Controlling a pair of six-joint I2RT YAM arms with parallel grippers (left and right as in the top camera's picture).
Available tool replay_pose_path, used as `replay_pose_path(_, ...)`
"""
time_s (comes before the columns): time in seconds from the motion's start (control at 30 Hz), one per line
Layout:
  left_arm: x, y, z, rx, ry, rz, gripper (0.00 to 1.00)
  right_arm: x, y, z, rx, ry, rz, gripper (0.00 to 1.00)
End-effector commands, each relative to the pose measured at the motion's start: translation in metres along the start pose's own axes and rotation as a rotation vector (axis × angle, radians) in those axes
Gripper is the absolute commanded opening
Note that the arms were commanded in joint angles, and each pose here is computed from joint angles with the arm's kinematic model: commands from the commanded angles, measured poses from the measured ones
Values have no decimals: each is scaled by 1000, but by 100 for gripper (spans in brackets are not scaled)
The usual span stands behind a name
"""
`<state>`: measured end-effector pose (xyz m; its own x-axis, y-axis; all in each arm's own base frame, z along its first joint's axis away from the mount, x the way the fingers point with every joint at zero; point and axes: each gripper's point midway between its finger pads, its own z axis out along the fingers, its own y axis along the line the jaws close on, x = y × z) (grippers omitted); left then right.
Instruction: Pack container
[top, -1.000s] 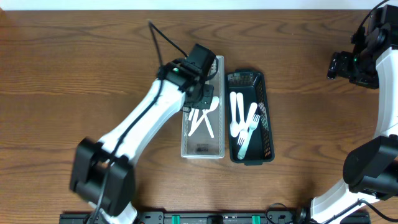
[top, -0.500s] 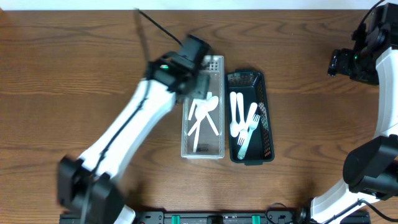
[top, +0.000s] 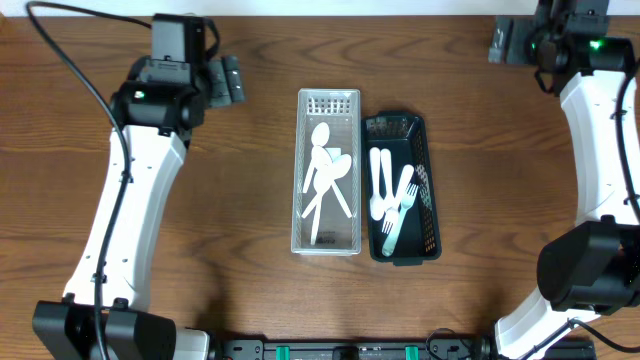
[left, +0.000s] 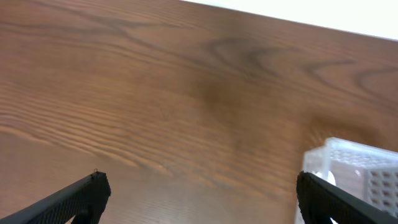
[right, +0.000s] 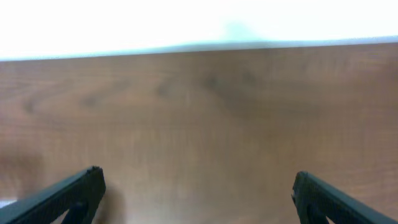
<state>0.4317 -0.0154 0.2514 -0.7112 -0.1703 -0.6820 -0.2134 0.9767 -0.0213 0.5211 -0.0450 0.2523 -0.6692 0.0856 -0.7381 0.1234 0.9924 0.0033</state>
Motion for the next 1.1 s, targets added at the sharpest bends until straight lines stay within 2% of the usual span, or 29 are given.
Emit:
replay_pose_path(0.0,-13,17,3,-36,-39,18,98,-6,4,-1,-23,-24,-14,99)
replay_pose_path(0.2,-5,39,-12,-70,-25,11,98,19,5,-10,-35,78,-15,99)
replay_pose_path(0.37,3,46,-47,-49,-128,-10,98,19,4,-51,-37,6,-14,99)
replay_pose_path(0.5,33,55,-67,-29,-217,-25,98,38,6,-86,-46,-85,-18,99)
replay_pose_path(0.67,86,67,-75,-4,-340,-50,98,98,9,-110,-59,-168,-22,99)
replay_pose_path(0.8,125,74,-66,7,-390,-61,98,138,9,-102,-64,-264,-22,99)
replay_pose_path(0.9,148,76,-48,11,-411,-65,98,160,-5,-78,18,-329,-6,99)
replay_pose_path(1.07,178,78,-26,6,-382,-59,98,175,-8,-62,29,-405,3,99)
